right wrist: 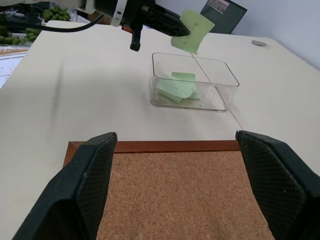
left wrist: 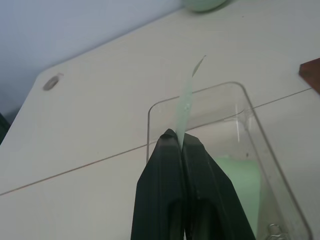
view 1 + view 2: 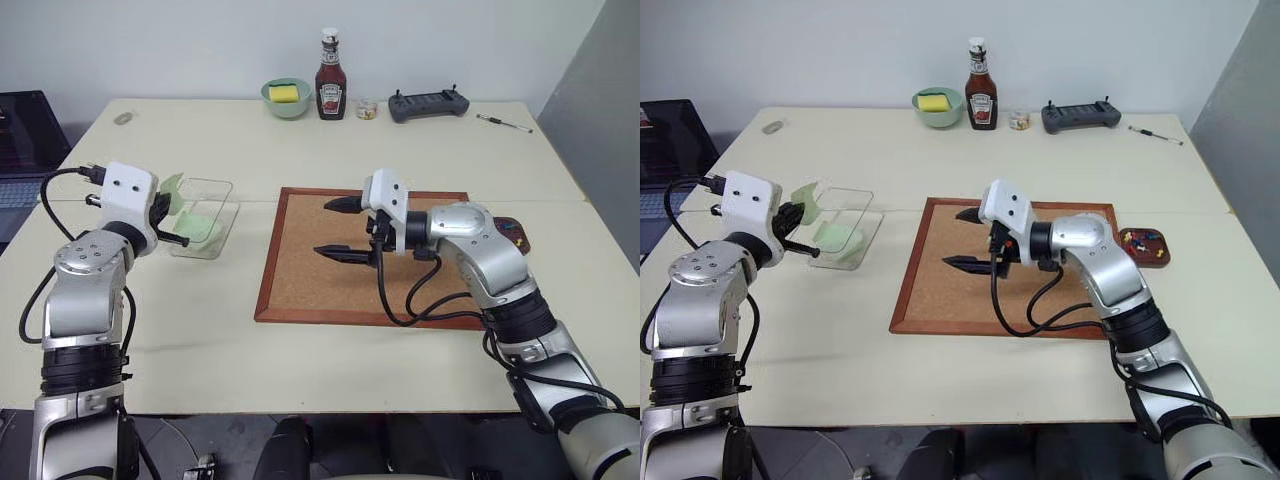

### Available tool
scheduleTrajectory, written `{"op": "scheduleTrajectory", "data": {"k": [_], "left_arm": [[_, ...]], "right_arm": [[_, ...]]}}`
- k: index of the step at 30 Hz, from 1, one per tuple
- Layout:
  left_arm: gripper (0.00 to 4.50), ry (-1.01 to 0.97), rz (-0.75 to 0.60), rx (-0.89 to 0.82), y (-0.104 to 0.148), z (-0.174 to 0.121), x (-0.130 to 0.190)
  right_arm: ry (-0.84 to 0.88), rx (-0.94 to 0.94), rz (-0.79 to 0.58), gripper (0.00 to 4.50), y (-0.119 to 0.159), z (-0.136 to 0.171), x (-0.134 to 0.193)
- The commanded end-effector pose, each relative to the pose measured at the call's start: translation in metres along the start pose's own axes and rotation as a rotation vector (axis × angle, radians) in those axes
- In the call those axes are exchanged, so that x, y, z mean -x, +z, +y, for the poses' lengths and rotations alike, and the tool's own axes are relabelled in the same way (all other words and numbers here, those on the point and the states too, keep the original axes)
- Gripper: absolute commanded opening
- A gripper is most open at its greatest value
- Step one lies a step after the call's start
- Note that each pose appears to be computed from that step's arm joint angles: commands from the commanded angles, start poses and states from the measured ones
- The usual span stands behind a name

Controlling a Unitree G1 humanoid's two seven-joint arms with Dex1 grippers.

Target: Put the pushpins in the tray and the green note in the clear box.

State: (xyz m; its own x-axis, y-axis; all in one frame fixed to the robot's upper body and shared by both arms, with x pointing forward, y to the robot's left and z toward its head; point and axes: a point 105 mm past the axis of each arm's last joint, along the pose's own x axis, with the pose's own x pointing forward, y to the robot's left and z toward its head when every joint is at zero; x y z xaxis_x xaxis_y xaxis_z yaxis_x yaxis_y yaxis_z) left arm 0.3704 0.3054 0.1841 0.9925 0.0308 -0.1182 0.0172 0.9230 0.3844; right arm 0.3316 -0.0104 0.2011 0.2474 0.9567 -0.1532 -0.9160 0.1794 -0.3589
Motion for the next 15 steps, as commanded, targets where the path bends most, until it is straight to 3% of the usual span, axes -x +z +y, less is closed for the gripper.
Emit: {"op": "scheduleTrajectory", "data": {"k": [1,11,15], "left_arm": [[0.74,0.028,-0.046,-0.019,0.0148,0.0071,-0.0037],[2.78,-0.015,-0.068,0.007,0.0219,0.0004,-0.0066],[3.57,0.000,-0.080,0.097,0.0243,0.0033,-0.0063]], "right_arm": [[0.014,0.070,-0.038,4.08,0.0194,0.0018,-0.0036],[0.002,0.068,-0.026,4.08,0.0174,0.0024,-0.0005],[-0.006,0.068,-0.032,4.08,0.0181,0.0014,-0.0009]]}}
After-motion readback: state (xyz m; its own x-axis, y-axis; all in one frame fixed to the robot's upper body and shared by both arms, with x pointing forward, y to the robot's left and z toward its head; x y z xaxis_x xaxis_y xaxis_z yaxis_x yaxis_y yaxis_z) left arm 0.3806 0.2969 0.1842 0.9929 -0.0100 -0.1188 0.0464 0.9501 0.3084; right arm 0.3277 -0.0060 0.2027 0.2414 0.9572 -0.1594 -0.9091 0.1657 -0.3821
